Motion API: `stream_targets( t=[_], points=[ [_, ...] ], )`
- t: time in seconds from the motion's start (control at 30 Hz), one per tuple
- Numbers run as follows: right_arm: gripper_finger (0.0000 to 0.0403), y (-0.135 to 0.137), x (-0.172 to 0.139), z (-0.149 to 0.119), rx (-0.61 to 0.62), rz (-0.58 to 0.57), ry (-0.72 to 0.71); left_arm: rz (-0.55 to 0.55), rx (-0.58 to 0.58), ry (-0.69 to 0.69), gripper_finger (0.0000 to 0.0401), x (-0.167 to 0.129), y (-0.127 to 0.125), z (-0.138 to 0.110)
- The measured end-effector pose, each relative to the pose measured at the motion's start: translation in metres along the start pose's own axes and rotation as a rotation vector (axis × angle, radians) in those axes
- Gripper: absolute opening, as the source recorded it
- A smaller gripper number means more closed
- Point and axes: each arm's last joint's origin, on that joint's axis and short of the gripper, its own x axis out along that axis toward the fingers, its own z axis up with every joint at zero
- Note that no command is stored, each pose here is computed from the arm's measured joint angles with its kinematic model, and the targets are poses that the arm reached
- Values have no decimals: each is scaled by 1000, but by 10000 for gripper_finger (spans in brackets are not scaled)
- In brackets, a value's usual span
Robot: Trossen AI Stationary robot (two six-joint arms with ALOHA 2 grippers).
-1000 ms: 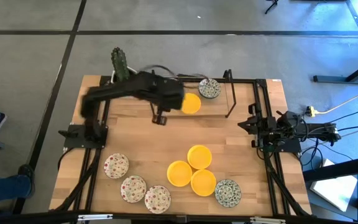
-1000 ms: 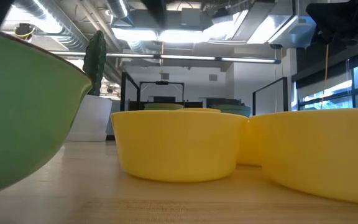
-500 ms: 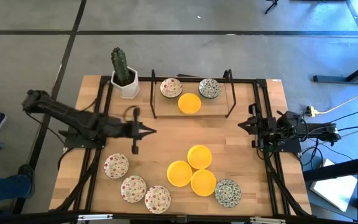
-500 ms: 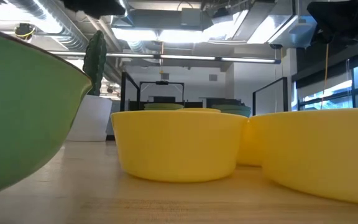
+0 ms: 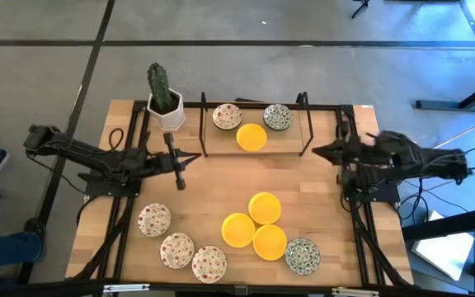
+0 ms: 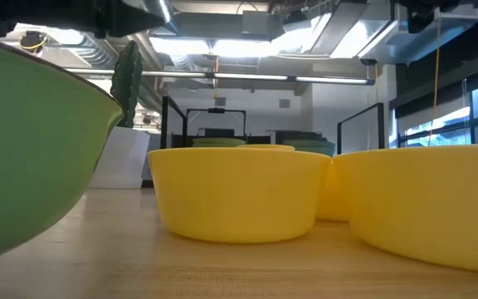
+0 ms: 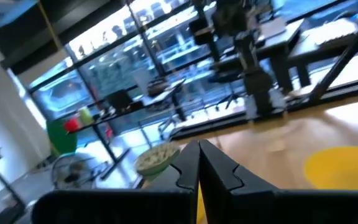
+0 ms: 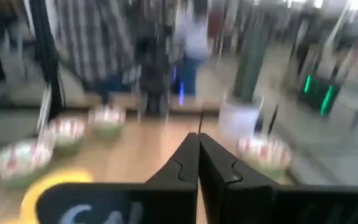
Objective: Pick & Place Mini bowls
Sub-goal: Stack the blue bowl on top of the blue bowls on the shelf
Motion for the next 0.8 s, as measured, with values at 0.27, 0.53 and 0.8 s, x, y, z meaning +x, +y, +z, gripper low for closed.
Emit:
stream_targets(
  t=[0.27, 0.53, 0.8],
  points=[
    [29, 18, 46, 30, 186, 138, 874, -13, 56, 101, 12, 2, 1, -12],
    [94, 72, 98, -1, 250, 299, 1322, -32, 30, 124, 8, 2, 0, -15],
    [201, 132, 114, -29, 132, 417, 1381, -58, 28, 118, 12, 2, -1, -15]
  ],
)
